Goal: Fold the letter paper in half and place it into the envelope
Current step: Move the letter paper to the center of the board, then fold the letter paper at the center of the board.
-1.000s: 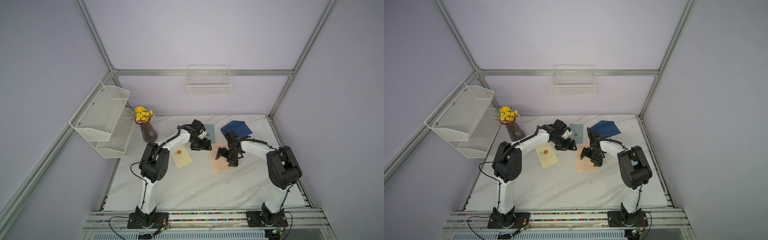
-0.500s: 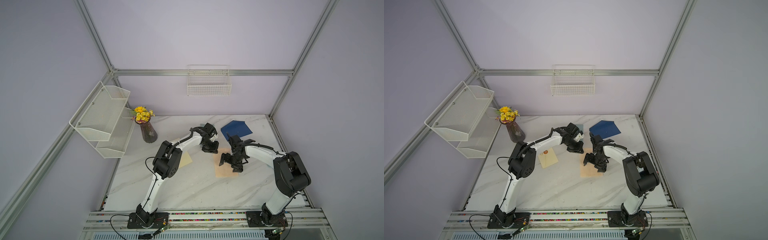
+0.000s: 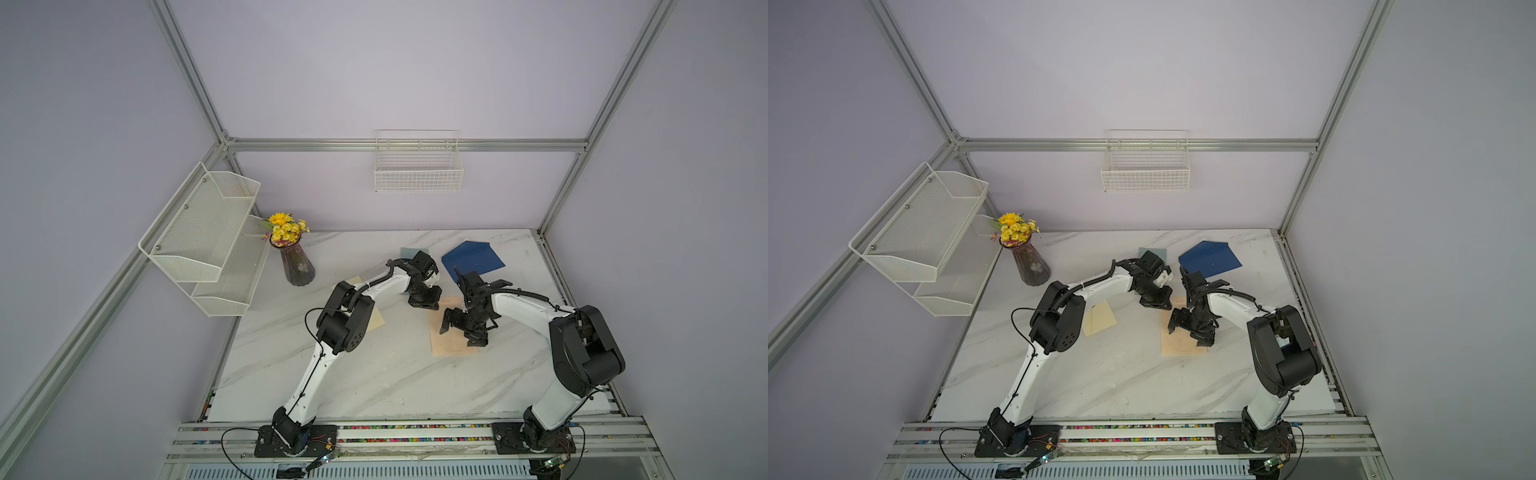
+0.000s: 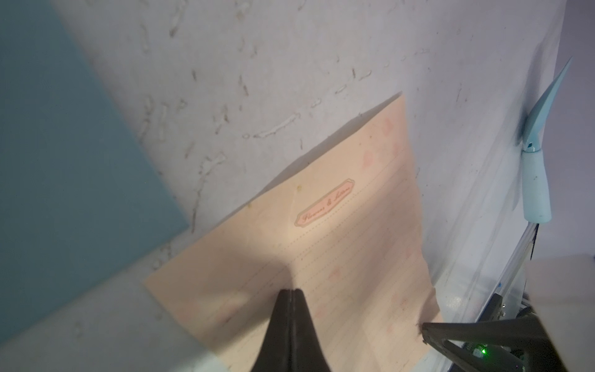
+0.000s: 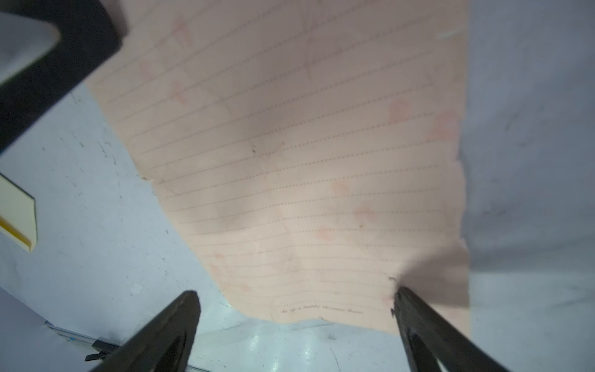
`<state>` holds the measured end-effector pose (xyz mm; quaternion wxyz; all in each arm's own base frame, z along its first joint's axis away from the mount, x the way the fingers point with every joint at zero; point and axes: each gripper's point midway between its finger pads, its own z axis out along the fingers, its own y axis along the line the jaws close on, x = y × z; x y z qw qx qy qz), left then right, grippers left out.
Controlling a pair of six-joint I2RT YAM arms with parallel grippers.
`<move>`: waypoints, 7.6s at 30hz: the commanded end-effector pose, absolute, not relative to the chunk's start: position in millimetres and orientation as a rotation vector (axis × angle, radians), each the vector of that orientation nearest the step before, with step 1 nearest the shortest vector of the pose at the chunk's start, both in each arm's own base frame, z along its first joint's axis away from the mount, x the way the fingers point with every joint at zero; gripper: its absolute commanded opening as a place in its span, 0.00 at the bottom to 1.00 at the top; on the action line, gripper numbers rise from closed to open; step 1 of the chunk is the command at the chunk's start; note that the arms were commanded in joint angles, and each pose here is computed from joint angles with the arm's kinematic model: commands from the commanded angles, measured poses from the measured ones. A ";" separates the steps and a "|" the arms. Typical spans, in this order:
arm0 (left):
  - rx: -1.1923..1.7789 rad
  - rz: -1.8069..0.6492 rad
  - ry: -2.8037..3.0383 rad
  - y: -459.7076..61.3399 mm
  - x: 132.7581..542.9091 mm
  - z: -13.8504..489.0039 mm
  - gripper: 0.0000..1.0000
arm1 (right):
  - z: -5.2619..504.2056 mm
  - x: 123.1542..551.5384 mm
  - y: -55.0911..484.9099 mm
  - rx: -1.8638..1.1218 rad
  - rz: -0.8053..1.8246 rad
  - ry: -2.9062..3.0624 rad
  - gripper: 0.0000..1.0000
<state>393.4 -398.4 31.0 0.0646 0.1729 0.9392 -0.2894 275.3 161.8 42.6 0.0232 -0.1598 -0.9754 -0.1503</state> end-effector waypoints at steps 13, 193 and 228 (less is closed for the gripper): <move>0.639 -0.563 2.887 -346.5 370.1 18.8 0.00 | 57.2 293.0 149.0 -0.543 -0.396 -3.095 0.97; 0.390 -0.643 2.977 -253.4 341.4 40.0 0.00 | 39.3 303.6 271.0 -0.104 -1.242 -2.955 0.82; 0.331 -0.742 2.890 -262.7 370.1 65.7 0.00 | 60.4 307.5 273.9 -0.114 -1.313 -2.963 0.97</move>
